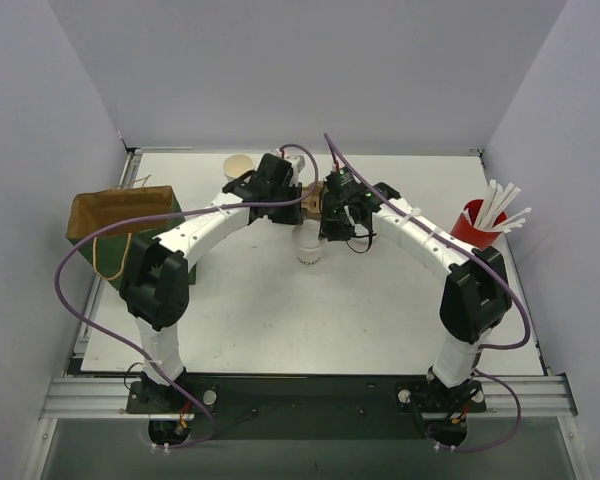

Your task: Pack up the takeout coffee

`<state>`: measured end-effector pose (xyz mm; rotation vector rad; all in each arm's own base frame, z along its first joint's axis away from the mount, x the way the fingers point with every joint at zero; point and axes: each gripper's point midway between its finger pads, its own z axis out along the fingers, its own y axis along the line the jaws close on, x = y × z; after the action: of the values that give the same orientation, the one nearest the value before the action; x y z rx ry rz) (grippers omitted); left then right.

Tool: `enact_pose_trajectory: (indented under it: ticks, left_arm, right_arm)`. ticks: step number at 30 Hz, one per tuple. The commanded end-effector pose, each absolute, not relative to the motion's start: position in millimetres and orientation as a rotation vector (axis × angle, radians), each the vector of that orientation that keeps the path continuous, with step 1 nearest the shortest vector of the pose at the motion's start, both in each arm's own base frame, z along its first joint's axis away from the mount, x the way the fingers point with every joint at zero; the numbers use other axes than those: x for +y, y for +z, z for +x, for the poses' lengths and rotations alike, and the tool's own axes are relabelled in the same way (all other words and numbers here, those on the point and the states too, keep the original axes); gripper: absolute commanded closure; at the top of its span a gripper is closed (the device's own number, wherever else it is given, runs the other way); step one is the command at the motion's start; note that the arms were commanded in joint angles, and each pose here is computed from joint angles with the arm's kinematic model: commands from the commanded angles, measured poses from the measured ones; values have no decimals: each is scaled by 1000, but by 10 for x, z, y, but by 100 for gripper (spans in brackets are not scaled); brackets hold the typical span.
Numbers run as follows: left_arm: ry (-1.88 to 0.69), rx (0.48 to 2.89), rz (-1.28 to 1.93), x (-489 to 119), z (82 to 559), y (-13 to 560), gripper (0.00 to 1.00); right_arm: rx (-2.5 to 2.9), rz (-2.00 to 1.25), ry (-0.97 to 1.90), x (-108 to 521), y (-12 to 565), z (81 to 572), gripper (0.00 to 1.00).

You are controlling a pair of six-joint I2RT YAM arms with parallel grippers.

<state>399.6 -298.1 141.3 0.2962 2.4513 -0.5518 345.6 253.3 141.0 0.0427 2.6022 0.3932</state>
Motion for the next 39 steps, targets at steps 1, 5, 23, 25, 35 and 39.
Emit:
enact_pose_trajectory:
  ticks: [1, 5, 23, 25, 35, 39]
  left_arm:
    - [-558, 2447, 278, -2954, 3870, 1473, 74]
    - [-564, 2461, 252, -2929, 3752, 1425, 76]
    - [-567, 2495, 262, -2910, 3265, 1332, 77]
    - [-556, 2492, 252, -2894, 3266, 1341, 77]
    - [-561, 2457, 219, -2917, 3349, 1514, 75]
    - [-563, 2450, 226, -2934, 3363, 1556, 71]
  right_arm:
    - [2624, 57, 388, 2615, 1309, 3520, 78]
    - [2630, 39, 323, 2571, 1220, 3600, 82]
    - [2567, -105, 226, 2517, 1336, 3884, 83]
    - [2554, -103, 237, 2525, 1410, 3892, 81]
    - [2512, -73, 277, 2495, 1727, 3829, 78]
    - [2531, -63, 268, 2472, 1694, 3789, 78]
